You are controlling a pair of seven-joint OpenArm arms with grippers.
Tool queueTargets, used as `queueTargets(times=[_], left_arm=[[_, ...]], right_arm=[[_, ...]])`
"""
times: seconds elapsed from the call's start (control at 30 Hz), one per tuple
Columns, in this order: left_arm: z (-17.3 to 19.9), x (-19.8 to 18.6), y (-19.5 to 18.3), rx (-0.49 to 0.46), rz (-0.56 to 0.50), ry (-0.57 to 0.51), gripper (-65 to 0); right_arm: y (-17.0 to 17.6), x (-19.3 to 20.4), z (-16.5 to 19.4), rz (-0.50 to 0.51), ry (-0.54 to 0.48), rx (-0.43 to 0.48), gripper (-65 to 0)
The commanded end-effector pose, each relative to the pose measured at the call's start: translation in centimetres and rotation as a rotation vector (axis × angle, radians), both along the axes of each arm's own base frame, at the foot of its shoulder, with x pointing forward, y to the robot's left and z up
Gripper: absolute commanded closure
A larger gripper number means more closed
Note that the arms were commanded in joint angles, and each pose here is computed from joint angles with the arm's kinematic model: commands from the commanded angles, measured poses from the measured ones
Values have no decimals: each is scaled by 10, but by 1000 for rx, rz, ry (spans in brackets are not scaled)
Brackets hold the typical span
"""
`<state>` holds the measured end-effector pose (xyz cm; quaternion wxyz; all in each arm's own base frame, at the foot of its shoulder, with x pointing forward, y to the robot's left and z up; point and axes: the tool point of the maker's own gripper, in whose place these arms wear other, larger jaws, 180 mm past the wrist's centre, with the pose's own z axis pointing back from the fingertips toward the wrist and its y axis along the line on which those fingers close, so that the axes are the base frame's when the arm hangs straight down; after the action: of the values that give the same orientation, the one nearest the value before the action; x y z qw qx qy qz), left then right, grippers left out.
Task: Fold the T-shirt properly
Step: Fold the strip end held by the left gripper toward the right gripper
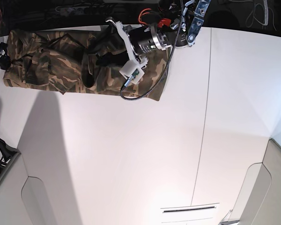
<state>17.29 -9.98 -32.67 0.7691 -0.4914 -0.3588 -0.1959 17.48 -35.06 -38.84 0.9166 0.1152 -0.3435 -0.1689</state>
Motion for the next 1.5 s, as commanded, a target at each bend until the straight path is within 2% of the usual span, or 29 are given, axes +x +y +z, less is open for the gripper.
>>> queueTargets(times=[0.0,0.23,0.53,0.6,0.77,0.8,0.93,1.13,1.3,1.47], left_arm=[[15,3,-5,-57,6,-22,-342],[20,11,-7,-50,-13,-55,-341],[18,14,-7,-13,-46,-61,-341],[19,14,-8,-15,-49,-68,-341],[34,13,-9,-26,-72,-123,-341],[36,13,-9,-24,-76,-128,-341],[33,16,-3,24,-72,-147,-341],[12,34,28,156,-4,-144,-341],[-4,48,69,232,98,-102,-341],[-16,52,104,272,197,-58,-341]], right_arm=[[-4,9,10,13,-44,-7,-437],[29,15,-12,92,-8,51,-437],[52,30,-16,152,-19,78,-430],[51,33,-15,153,-21,69,-361],[48,36,-13,151,-29,51,-31],[48,37,-12,149,-35,50,0],[46,43,-9,146,-55,45,0],[30,61,10,161,-89,-5,0],[8,84,39,196,-109,-77,0],[5,109,77,251,-158,-60,0]])
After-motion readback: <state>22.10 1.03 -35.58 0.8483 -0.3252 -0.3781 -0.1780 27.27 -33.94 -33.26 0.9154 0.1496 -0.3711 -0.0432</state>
